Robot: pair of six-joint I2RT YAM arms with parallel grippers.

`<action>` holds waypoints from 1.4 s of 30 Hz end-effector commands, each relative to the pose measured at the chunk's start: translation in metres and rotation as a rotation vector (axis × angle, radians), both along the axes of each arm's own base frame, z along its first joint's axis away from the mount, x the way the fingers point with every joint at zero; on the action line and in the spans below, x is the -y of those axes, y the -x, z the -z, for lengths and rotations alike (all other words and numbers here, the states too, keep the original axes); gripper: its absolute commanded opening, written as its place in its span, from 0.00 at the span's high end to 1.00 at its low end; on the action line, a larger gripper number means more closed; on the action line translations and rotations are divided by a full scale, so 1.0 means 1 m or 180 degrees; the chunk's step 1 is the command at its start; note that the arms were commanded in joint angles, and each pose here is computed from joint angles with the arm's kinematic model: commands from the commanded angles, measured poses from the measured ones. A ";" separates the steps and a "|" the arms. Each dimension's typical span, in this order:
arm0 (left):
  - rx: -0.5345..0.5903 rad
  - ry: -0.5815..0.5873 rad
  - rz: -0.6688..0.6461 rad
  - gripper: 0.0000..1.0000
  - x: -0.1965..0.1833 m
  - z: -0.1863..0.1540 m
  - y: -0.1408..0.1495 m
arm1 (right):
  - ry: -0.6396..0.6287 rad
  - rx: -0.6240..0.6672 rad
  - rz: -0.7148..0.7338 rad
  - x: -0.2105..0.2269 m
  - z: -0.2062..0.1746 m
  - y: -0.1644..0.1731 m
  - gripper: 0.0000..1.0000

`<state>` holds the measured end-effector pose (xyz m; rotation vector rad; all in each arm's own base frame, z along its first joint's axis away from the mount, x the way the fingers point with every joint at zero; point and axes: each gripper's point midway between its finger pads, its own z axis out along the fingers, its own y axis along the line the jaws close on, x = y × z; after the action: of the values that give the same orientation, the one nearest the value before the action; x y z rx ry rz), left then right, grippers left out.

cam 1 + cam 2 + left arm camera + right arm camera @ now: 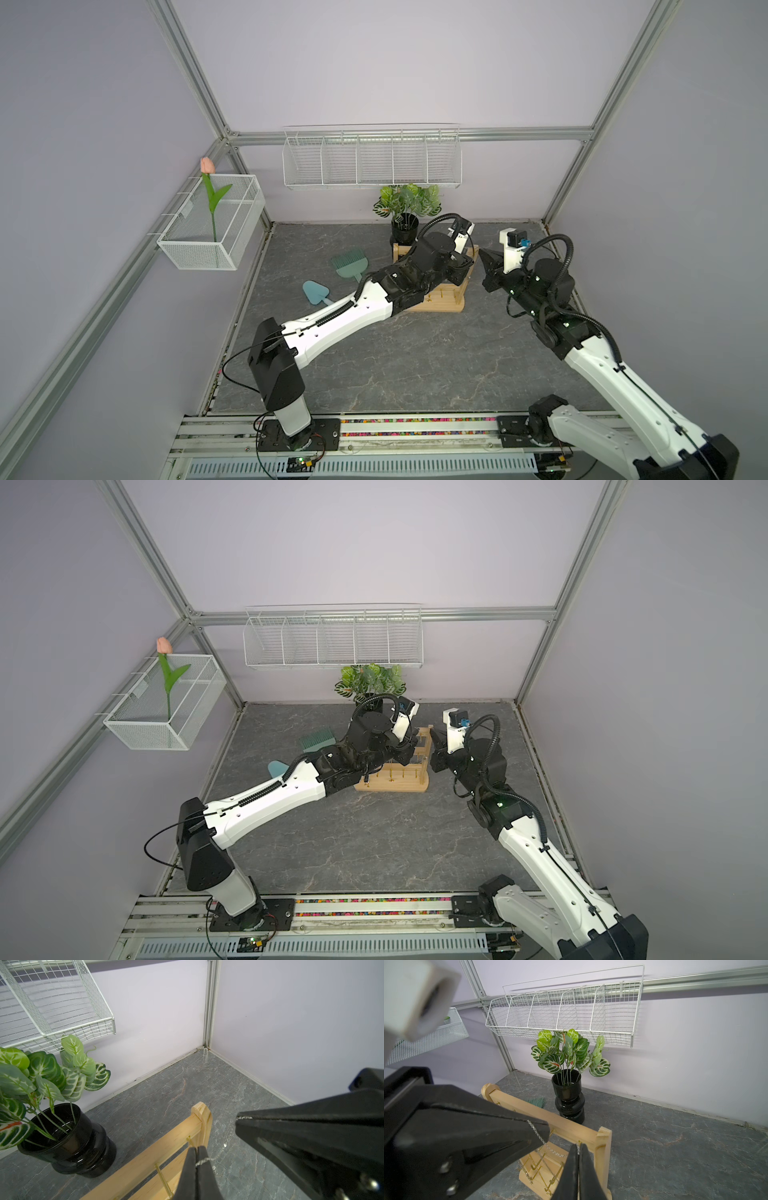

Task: Hang the necklace on the jewelry display stand
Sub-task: Hang the necklace on the stand.

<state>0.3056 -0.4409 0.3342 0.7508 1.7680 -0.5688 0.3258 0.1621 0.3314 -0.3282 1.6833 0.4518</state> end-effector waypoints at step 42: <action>-0.0142 -0.0339 -0.0085 0.94 0.013 0.032 -0.027 | 0.0114 -0.0360 0.0069 0.002 0.057 -0.005 0.93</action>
<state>0.3307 -0.4484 0.3047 0.7671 1.8531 -0.4913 0.3326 0.1648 0.2779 -0.3373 1.8047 0.4382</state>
